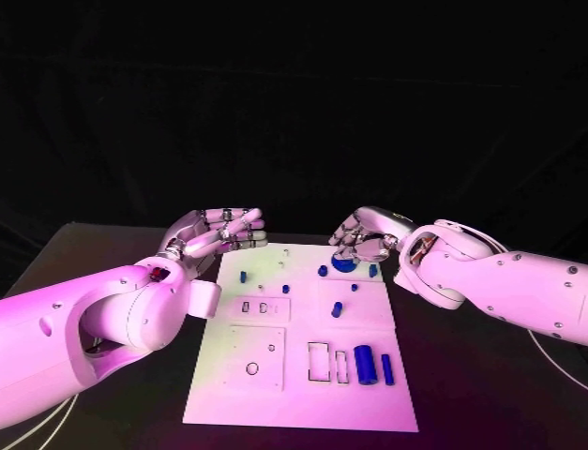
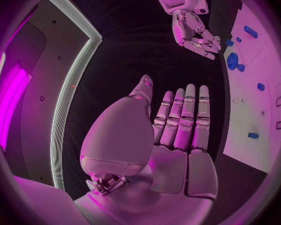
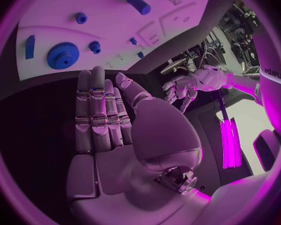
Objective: Assemble the parts on the task board
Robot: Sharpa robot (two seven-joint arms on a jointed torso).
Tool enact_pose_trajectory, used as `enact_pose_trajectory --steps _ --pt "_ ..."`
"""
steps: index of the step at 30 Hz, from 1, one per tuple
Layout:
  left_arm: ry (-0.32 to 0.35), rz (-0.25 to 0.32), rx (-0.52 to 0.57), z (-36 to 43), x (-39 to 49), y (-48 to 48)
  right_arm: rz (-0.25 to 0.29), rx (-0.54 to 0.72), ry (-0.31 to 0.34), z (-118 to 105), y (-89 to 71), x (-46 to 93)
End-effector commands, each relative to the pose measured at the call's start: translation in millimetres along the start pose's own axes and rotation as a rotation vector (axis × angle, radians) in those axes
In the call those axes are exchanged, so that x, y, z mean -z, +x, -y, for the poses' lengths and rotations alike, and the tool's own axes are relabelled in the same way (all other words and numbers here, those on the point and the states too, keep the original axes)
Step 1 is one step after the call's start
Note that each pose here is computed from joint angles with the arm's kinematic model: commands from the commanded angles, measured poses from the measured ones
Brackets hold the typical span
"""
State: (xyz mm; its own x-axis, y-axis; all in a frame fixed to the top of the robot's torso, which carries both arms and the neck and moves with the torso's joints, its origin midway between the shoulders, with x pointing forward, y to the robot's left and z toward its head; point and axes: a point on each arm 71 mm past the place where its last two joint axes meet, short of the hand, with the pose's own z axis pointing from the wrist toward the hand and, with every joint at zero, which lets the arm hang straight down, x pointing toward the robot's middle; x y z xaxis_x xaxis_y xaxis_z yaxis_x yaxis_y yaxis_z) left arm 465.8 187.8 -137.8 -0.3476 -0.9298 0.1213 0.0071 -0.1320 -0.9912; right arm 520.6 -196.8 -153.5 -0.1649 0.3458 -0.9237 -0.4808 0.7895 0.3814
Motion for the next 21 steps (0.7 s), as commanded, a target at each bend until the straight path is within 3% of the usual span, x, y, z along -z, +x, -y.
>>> enact_pose_trajectory --steps 1,21 --pt "0.005 -0.034 0.008 3.3 1.2 5.4 -0.049 0.177 0.029 -1.5 3.8 -2.3" --pt "0.006 -0.054 0.014 8.0 5.0 10.7 -0.1 0.278 0.022 -10.9 13.5 -15.1"
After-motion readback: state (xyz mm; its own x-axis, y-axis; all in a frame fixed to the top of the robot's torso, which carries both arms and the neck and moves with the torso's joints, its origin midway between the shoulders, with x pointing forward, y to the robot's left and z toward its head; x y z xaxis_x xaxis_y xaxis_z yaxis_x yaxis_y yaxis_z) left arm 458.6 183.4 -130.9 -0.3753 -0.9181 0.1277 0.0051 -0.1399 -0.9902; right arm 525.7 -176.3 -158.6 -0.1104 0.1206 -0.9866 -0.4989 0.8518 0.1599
